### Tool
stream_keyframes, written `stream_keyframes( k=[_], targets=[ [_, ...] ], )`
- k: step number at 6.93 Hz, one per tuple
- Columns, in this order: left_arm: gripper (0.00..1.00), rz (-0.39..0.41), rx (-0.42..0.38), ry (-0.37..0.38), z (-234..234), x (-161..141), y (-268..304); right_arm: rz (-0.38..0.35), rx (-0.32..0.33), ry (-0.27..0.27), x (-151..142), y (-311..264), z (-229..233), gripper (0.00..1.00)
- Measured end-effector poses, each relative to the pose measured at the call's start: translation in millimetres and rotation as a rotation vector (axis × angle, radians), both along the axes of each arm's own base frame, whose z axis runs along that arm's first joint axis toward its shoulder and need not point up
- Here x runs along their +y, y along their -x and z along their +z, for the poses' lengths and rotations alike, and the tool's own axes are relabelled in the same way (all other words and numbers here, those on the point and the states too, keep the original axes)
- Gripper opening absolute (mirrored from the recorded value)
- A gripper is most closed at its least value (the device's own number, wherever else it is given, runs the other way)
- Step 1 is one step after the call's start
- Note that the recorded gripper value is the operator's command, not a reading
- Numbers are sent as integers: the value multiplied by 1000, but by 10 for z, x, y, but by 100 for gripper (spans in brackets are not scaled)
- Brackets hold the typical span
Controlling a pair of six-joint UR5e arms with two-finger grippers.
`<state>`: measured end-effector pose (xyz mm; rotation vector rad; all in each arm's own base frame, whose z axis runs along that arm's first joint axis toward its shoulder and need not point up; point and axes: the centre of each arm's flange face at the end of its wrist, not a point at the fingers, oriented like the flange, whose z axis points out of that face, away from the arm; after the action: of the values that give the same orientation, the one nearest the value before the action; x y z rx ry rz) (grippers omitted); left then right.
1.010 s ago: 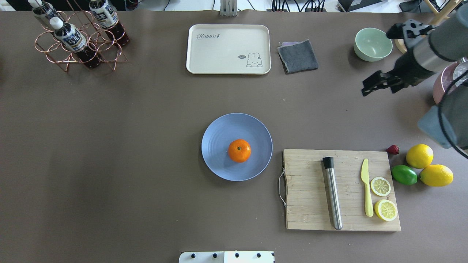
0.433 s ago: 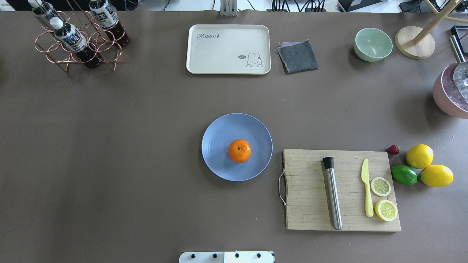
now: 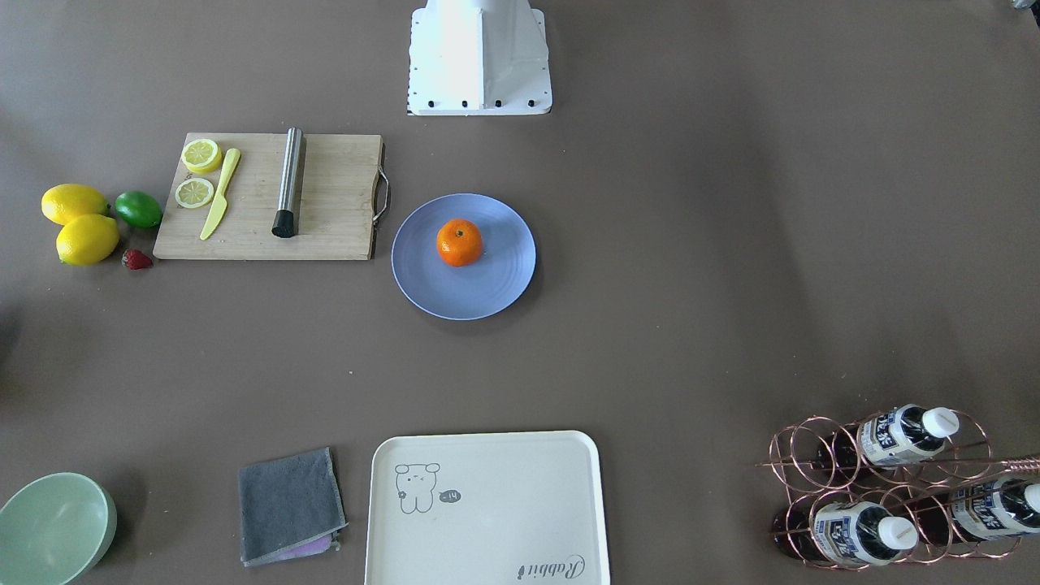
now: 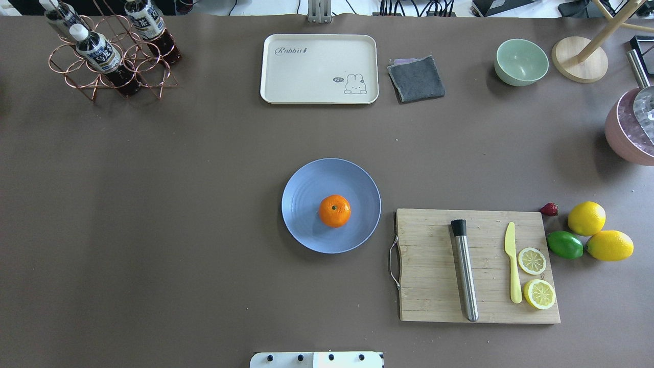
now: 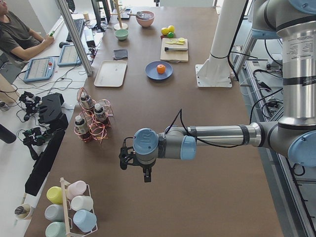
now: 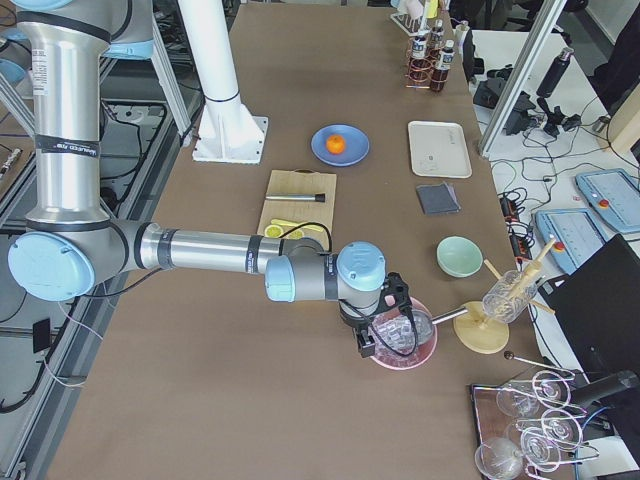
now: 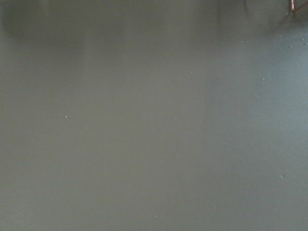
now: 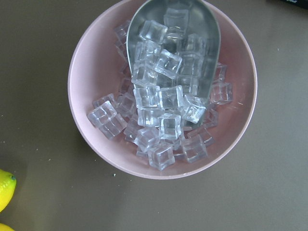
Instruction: Pick orange to plate
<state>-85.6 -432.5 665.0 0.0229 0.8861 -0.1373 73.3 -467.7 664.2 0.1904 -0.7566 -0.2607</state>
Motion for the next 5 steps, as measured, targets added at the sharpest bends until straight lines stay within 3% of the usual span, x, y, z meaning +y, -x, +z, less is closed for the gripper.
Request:
stream_keyframes(
  k=[5],
  targets=[
    [97,5,-15,-22,-46,-24,44,45,21,28,154,-241,177,100]
  ],
)
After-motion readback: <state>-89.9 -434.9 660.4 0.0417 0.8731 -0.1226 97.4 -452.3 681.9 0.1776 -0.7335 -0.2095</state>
